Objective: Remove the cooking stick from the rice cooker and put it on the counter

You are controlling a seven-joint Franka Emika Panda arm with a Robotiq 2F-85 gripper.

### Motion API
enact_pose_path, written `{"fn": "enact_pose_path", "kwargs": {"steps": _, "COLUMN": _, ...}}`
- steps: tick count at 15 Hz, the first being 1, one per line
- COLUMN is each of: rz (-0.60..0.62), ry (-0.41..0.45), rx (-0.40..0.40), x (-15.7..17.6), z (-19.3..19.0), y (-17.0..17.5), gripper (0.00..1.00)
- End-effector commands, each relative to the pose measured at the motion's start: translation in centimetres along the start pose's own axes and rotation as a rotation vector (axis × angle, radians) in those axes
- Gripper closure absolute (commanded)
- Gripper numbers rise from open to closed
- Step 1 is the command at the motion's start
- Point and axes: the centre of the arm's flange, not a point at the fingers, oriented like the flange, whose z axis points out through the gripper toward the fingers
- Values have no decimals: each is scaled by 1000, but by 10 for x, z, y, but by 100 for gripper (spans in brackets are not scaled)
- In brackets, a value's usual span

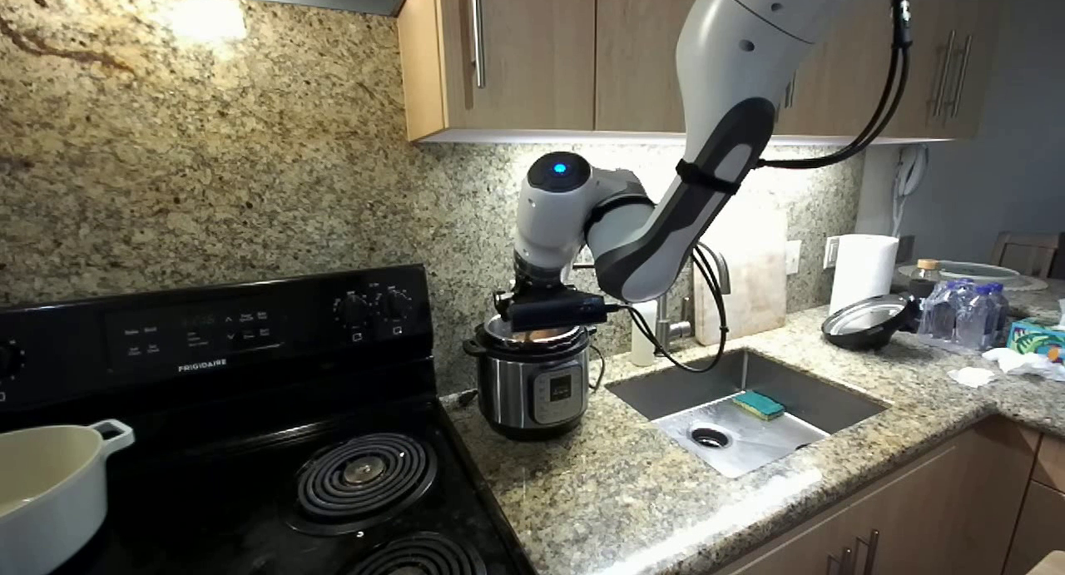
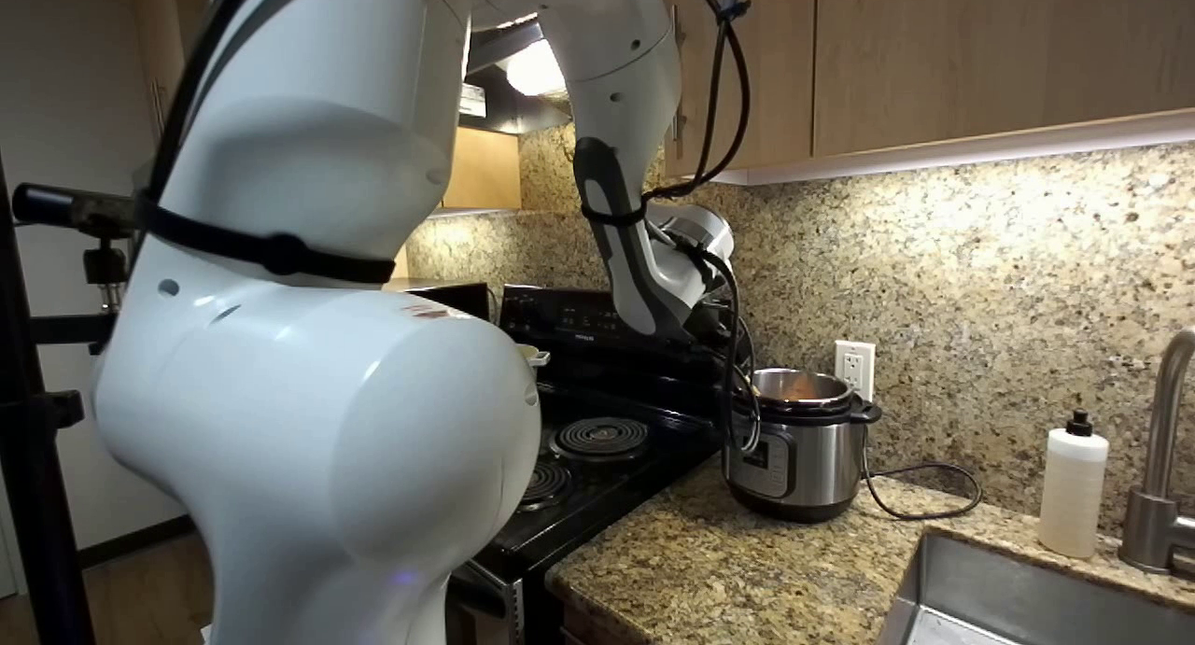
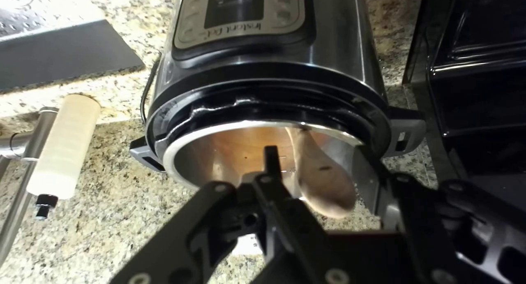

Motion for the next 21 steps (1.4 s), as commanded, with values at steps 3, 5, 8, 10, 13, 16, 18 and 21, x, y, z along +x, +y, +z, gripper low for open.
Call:
{"fn": "enact_pose_path", "kwargs": {"steps": 3, "rz": -18, "ry": -4, "rx": -18, "x": 7, "z": -4, "y": -4, "gripper": 92}}
{"fn": "enact_pose_path", "kwargs": {"steps": 5, "rz": -17, "ry": -3, "rx": -21, "x": 7, "z": -5, "y": -5, "gripper": 93}}
{"fn": "enact_pose_path", "kwargs": {"steps": 8, "rz": -16, "ry": -4, "rx": -20, "x": 7, "z": -7, "y": -4, "gripper": 93}}
{"fn": "enact_pose_path", "kwargs": {"steps": 10, "rz": -10, "ry": 7, "rx": -18, "x": 7, "z": -10, "y": -4, "gripper": 93}}
{"fn": "enact_pose_path", "kwargs": {"steps": 13, "rz": -16, "ry": 17, "rx": -31, "x": 8, "z": -17, "y": -4, "gripper": 93}}
{"fn": "enact_pose_path", "kwargs": {"steps": 16, "rz": -32, "ry": 22, "rx": -24, "x": 6, "z": -28, "y": -6, "gripper": 93}}
{"fn": "enact_pose_path", "kwargs": {"steps": 18, "rz": -36, "ry": 31, "rx": -13, "x": 6, "z": -38, "y": -6, "gripper": 93}}
{"fn": "enact_pose_path", "kwargs": {"steps": 21, "rz": -39, "ry": 39, "rx": -5, "x": 3, "z": -51, "y": -5, "gripper": 93}}
